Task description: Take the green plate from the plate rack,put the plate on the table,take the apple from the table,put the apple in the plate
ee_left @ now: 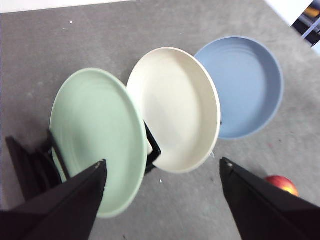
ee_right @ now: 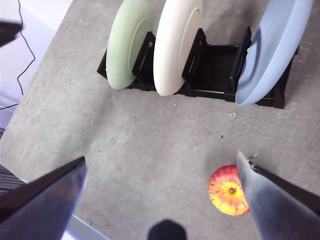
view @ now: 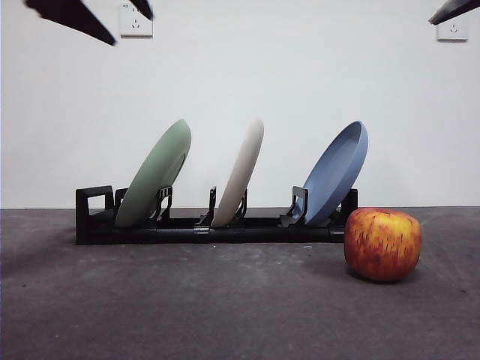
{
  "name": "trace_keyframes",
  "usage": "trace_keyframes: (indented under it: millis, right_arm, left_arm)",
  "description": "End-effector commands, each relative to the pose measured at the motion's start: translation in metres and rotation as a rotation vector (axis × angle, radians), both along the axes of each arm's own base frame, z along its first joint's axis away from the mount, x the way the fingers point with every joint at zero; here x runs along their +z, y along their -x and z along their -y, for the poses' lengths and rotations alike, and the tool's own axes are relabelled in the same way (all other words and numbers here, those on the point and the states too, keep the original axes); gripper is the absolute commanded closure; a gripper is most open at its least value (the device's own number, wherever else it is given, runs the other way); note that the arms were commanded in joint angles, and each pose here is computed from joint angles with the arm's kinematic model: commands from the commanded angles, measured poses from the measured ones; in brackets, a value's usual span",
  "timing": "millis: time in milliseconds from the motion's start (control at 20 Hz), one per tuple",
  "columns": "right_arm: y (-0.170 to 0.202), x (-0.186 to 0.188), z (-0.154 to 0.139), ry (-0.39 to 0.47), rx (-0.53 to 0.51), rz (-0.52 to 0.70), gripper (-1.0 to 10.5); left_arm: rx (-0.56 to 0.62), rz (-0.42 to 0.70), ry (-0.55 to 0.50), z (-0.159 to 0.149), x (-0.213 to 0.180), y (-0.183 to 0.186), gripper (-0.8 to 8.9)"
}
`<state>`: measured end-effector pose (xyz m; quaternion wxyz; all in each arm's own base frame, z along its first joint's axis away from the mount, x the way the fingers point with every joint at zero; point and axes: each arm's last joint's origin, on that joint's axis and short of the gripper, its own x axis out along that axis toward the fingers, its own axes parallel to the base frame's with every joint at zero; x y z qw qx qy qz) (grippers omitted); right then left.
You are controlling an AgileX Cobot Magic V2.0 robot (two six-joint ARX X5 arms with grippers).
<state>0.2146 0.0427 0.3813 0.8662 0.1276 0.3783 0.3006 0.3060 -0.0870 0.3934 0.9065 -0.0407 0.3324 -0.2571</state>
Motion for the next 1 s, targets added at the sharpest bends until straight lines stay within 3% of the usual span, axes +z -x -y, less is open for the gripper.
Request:
trace_keyframes:
  millis: [50, 200, 450, 1000]
  right_arm:
    - [-0.001, 0.001, 0.000, -0.005, -0.008, 0.002, 4.4]
    - [-0.001, 0.001, 0.000, -0.013, -0.018, -0.010, 4.4]
    - [0.000, 0.001, 0.000, -0.015, -0.027, -0.020, 4.4]
    - [-0.001, 0.001, 0.001, 0.006, -0.063, -0.024, 4.5]
  left_arm:
    - [0.007, 0.004, -0.069, 0.019, 0.005, -0.027, 4.36]
    - [0.025, -0.017, -0.138, 0.036, 0.002, -0.058, 4.36]
    - [0.021, -0.081, -0.161, 0.049, -0.024, -0.093, 4.36]
    - [0.016, -0.236, -0.226, 0.058, -0.077, -0.118, 4.36]
